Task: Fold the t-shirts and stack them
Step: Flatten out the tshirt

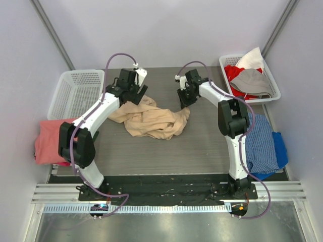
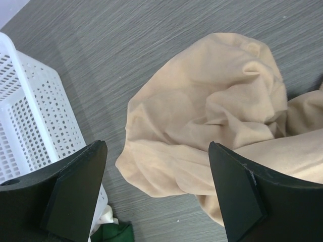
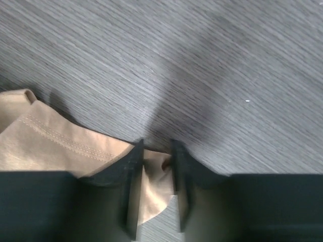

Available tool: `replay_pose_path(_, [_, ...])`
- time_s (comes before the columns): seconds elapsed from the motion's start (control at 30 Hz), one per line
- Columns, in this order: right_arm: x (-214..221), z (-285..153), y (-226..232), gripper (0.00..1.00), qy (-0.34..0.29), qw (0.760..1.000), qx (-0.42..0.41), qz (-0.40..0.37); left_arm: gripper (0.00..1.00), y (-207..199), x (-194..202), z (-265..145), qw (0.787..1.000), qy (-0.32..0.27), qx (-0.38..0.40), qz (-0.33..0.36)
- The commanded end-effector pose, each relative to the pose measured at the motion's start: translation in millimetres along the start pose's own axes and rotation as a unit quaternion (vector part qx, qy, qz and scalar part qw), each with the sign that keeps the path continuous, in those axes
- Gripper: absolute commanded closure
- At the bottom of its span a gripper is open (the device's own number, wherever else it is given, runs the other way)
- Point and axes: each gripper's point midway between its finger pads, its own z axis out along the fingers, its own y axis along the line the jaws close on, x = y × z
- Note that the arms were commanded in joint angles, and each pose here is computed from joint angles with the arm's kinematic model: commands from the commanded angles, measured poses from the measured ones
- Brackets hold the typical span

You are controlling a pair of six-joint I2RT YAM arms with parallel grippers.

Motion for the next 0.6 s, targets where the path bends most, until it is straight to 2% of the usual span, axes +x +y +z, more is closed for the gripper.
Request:
replay_pose_path(0.0, [-5, -7, -1, 0.93, -0.012, 1.000, 0.014, -0.009, 0.14, 26, -3, -6, 0.999, -0.022, -0.022, -0.013])
replay_pose_path(0.03, [-5, -9, -3, 0.99, -0.012, 1.000, 0.019, -0.012, 0.14, 37, 5, -5, 0.999, -0.015, -0.030, -0.020])
replay_pose_path(0.2, [0, -24, -11, 0.99, -0.010, 0.999, 0.047, -0.024, 0.14, 57, 27, -13, 0.999, 0.000, -0.029, -0.014])
replay_pose_path(0.4, [-14, -64, -18, 0.99, -0.040, 0.994, 0.092, -0.042, 0.14, 59, 75, -9, 1.000, 0.028, -0.008, 0.005])
replay_pose_path(0.57, [-28, -99, -23, 0.99, -0.062, 0.988, 0.128, -0.053, 0.14, 54, 98, 12, 0.998, 0.050, 0.040, 0.001])
